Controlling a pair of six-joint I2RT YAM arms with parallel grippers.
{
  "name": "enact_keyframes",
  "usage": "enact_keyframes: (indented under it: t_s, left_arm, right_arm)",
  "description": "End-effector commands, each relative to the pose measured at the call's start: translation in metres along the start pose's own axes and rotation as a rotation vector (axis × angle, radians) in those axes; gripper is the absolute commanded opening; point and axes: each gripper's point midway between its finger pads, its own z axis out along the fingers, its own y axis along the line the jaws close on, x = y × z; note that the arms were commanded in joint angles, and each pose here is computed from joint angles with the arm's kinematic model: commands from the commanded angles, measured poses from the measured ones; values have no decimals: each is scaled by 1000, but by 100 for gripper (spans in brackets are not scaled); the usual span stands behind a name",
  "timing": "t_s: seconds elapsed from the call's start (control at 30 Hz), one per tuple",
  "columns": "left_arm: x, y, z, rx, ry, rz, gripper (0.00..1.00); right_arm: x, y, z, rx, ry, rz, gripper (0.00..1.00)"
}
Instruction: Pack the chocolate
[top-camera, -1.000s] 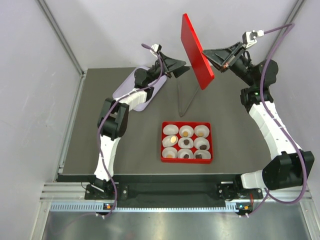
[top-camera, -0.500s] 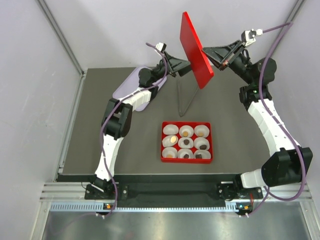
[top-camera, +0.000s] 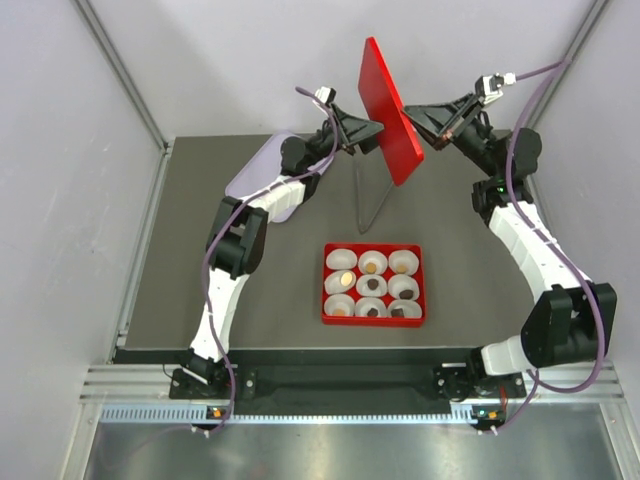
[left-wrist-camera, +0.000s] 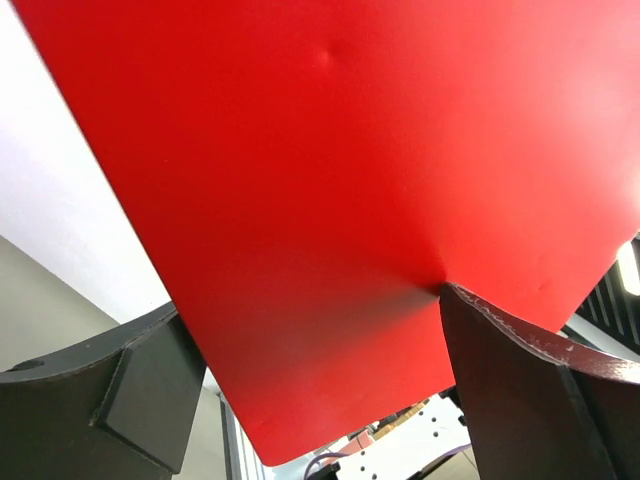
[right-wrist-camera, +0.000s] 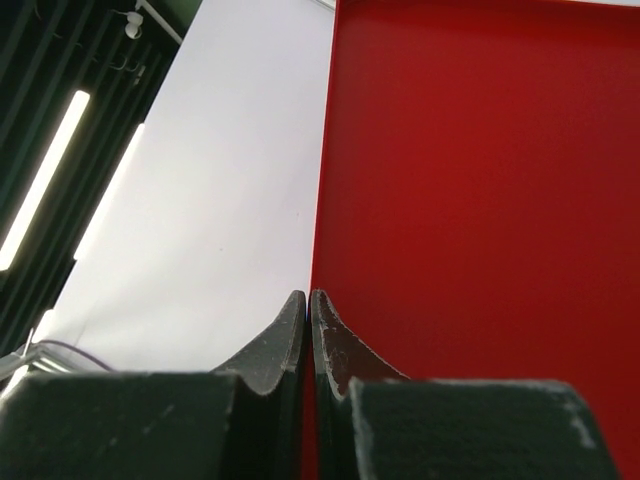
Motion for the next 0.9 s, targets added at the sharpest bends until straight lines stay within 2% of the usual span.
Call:
enact_keyframes:
  t_s: [0.0, 0.13, 0.23, 0.37, 0.47, 0.5, 0.53, 0.67, 0.77, 0.87]
  left_arm:
    - [21, -96, -7, 351, 44, 311, 95]
    - [23, -95, -11, 331, 42, 311, 91]
    - [23, -92, -13, 319, 53, 288, 84]
    - [25, -87, -16, 301, 51, 258, 68]
    - [27, -84, -19, 287, 60, 226, 47]
    - [28, -83, -19, 283, 65, 211, 38]
    - [30, -81, -20, 278, 73, 202, 36]
    - [35, -78, -23, 258, 91, 163, 26]
    - [38, -80, -26, 247, 98, 148, 11]
    - [40, -86, -27, 242, 104, 136, 5]
  right_arm:
    - [-13, -1, -11, -17, -28, -58, 0]
    - [-18, -24, -19, 55, -27, -84, 0]
    - [-17, -38, -23, 98, -7, -91, 0]
    - [-18, -56, -31, 153, 12, -93, 0]
    - [-19, -69, -40, 203, 18, -112, 1]
    - [-16, -77, -43, 239, 26, -95, 3]
    - [-26, -83, -52, 268, 7, -140, 5]
    - [-22, -97, -62, 334, 38, -183, 17]
    - [-20, -100, -67, 355, 50, -210, 23]
    - [-18, -102, -70, 371, 63, -237, 31]
